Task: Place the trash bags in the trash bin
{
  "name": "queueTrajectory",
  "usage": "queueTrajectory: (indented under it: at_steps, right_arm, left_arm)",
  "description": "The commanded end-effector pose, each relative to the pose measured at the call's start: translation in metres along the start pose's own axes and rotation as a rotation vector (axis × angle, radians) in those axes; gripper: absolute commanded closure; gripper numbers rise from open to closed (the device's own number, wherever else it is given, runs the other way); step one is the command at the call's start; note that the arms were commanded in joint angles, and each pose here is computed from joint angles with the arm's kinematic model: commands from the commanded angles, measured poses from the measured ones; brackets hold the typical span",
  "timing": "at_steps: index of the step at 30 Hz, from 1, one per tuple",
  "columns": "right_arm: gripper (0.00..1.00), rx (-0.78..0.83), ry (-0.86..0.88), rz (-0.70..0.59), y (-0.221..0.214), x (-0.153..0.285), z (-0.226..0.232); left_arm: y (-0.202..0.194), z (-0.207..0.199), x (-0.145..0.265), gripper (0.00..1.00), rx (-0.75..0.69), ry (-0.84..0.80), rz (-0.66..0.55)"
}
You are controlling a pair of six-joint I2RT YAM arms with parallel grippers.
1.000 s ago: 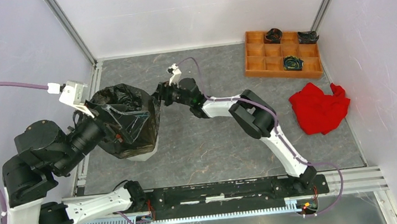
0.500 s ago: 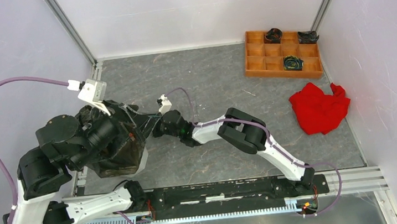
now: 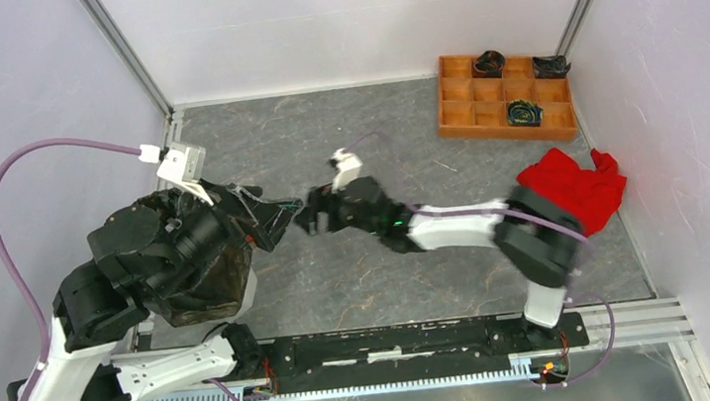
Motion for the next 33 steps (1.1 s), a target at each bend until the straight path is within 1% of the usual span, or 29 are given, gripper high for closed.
queueTrajectory:
  at_steps: [1, 2, 4, 8, 12, 16, 18, 21, 26, 33]
  right_arm:
    - [0.04, 0.283, -0.145, -0.098, 0.052, 0.098, -0.021]
    - [0.02, 0.347, -0.182, -0.100, 0.055, 0.122, -0.028]
    - [0.02, 0.440, -0.208, -0.082, 0.057, 0.161, -0.033]
    - [0.02, 0.546, -0.202, -0.047, 0.065, 0.227, -0.027]
    - [0.02, 0.616, -0.138, -0.110, 0.086, 0.283, -0.007]
    - [0.02, 0.643, -0.155, -0.208, 0.121, 0.334, 0.021]
    - [0.02, 0.649, -0.168, -0.279, 0.138, 0.353, 0.034]
    - [0.02, 0.631, -0.223, -0.453, 0.173, 0.390, 0.054]
    - [0.02, 0.609, -0.211, -0.601, 0.197, 0.423, 0.072]
    - [0.02, 0.597, -0.193, -0.692, 0.202, 0.434, 0.073]
  left_arm:
    - [0.013, -0.001, -0.003, 0.00, 0.107, 0.011, -0.149]
    - [0.012, 0.001, -0.003, 0.00, 0.117, 0.024, -0.166]
    - [0.009, 0.006, -0.004, 0.00, 0.138, 0.057, -0.202]
    - [0.002, 0.020, 0.001, 0.00, 0.148, 0.141, -0.258]
    - [0.001, 0.025, 0.003, 0.00, 0.143, 0.172, -0.286]
    - [0.008, 0.026, 0.004, 0.00, 0.129, 0.191, -0.297]
    - [0.013, 0.026, 0.005, 0.00, 0.127, 0.203, -0.305]
    - [0.020, 0.028, 0.008, 0.00, 0.120, 0.222, -0.305]
    - [0.030, 0.030, 0.018, 0.00, 0.131, 0.233, -0.316]
    - [0.030, 0.032, 0.021, 0.00, 0.141, 0.247, -0.319]
Point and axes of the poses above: each gripper's point midway between its finger pads, its own x axis back along the fingers, its own z axis along the line the jaws close on, y = z × x, the point moved 8 cm from there along x, back along the fingers, and after that the axes turned 11 degrees about -x, right-handed, at the moved point
